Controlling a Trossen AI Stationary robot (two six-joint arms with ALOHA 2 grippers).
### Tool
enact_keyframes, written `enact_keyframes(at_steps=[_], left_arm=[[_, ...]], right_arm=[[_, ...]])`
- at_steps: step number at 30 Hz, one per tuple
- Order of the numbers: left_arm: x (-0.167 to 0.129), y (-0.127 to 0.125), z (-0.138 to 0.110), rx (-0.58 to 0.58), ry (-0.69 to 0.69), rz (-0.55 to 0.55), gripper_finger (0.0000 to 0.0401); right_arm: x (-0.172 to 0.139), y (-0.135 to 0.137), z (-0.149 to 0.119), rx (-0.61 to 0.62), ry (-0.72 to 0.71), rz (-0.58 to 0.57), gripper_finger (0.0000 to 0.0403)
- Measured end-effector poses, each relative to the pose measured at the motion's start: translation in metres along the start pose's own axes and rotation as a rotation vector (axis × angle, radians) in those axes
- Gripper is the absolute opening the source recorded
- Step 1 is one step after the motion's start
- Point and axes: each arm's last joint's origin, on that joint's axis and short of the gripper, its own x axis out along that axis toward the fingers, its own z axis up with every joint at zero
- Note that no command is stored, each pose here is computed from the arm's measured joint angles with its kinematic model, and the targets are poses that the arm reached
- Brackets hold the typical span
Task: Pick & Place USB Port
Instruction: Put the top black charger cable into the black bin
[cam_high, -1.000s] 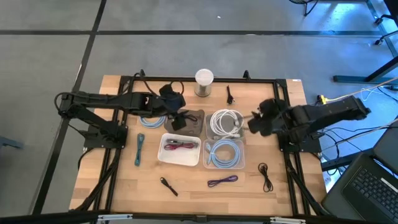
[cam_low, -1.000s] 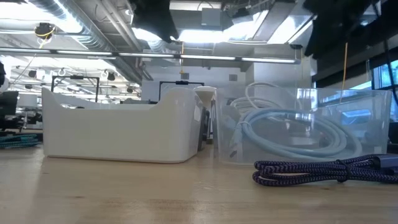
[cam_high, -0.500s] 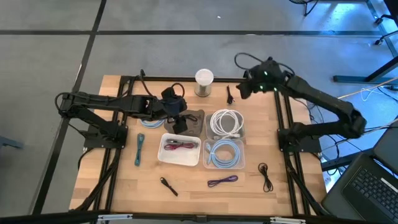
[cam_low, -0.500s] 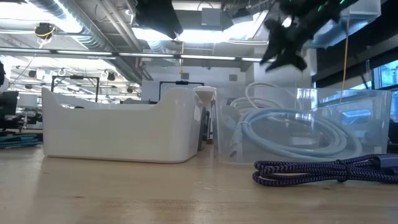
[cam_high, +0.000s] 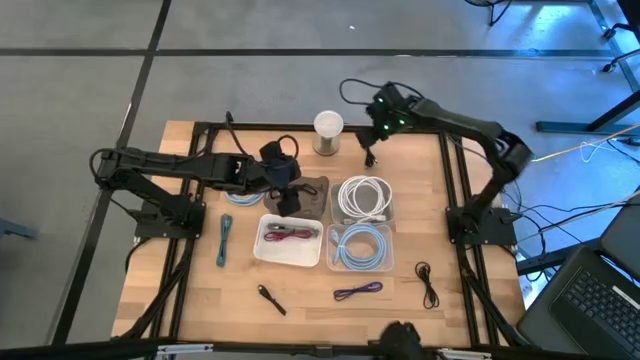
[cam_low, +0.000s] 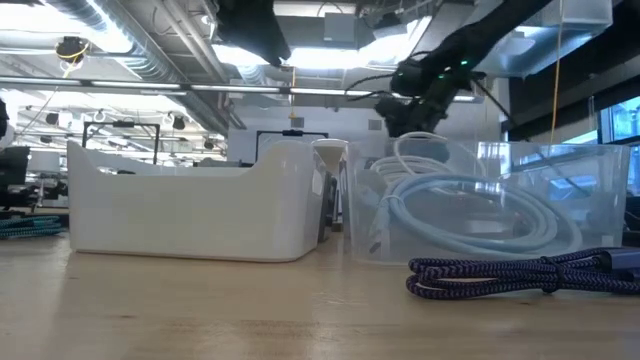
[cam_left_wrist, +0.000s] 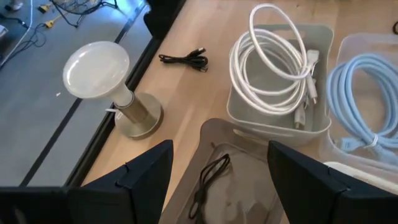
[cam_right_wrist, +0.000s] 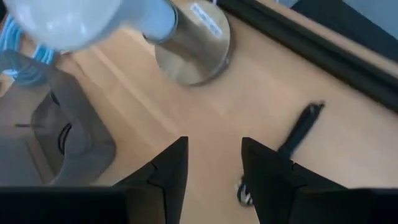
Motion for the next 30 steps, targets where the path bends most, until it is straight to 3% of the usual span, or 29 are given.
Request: enact_keyframes(at_steps=[4,10,23,30], left_arm=[[0.002,0.000,-0.005,0.030,0.053,0.006,0.0253],[0.001,0.000,-0.009,0.030,0.085,0.012,0.0253],[0.002,-0.001,-0.003,0.006,0.027,0.003,0.0253],[0.002,-0.001,0.001,0.008,-0.006,-0.015,0.0253]], right_arm=[[0.008,-0.003,0.010,-0.005,0.065,-0.116,0.0162],[0.014,-0.010,-0.002,0.036,0.121,-0.218,0.0169],[0.045,-0.031,-0.025,0.107,0.074,-0.216,0.0170],[0.080,-0.043,-0.036,0.131,0.176,-0.203,0.0170]])
